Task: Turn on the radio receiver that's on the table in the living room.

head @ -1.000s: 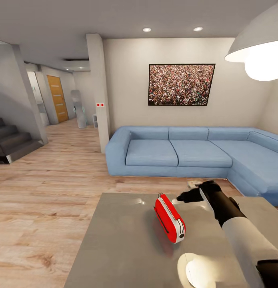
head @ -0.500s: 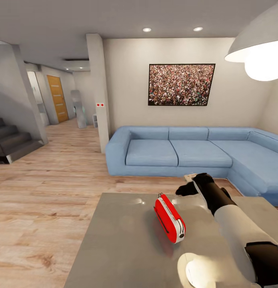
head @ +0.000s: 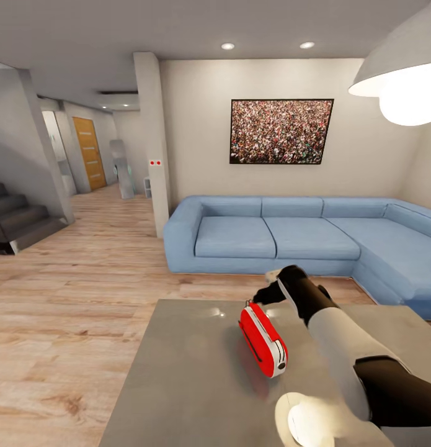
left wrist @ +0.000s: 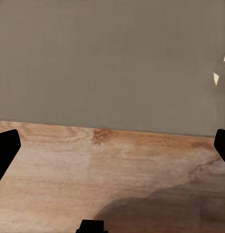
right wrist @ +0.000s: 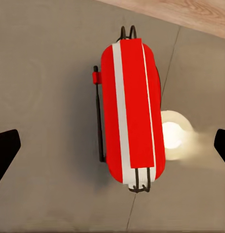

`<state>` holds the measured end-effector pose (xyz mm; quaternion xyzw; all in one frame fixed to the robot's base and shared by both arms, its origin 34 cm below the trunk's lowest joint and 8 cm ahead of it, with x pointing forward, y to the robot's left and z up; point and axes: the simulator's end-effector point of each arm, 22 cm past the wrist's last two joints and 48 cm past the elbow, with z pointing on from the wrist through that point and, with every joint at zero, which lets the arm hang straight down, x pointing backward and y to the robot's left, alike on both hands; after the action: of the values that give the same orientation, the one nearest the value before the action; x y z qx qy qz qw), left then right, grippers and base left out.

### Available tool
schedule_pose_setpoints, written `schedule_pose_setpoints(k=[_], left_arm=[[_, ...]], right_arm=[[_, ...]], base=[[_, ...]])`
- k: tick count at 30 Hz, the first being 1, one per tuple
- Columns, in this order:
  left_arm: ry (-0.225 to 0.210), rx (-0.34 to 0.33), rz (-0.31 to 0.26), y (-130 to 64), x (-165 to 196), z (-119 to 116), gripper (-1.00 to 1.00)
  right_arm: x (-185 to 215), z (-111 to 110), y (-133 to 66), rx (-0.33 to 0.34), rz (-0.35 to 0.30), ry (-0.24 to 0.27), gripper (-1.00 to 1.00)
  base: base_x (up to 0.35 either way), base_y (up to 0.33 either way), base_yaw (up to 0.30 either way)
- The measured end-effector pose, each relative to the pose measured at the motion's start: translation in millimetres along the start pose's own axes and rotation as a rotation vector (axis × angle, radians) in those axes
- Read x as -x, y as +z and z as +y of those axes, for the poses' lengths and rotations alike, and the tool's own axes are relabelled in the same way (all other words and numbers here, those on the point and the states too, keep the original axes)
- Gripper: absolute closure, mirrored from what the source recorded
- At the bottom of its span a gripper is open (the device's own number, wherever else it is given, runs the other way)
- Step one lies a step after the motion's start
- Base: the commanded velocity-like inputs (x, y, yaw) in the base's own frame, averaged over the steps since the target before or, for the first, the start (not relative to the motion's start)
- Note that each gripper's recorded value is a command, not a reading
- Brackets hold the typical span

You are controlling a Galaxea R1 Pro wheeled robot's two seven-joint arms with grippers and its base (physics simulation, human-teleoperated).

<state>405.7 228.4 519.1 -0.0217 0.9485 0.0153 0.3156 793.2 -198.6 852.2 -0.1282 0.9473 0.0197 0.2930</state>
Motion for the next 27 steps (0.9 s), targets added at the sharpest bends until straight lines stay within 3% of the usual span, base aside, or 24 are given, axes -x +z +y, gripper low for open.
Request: schedule_pose_setpoints(k=[16, 27], left_arm=[[-0.004, 0.005, 0.029, -0.9, -14.3, 2.6, -1.00], [-0.004, 0.006, 0.030, -1.0, -14.9, 3.3, -1.00]], right_arm=[[-1.0, 2.9, 1.0, 0.003, 0.005, -0.006, -1.00], [-1.4, -10.8, -0.7, -0.021, 0.002, -0.004, -1.00]], base=[[0.000, 0.000, 0.000], [0.000, 0.000, 0.000]])
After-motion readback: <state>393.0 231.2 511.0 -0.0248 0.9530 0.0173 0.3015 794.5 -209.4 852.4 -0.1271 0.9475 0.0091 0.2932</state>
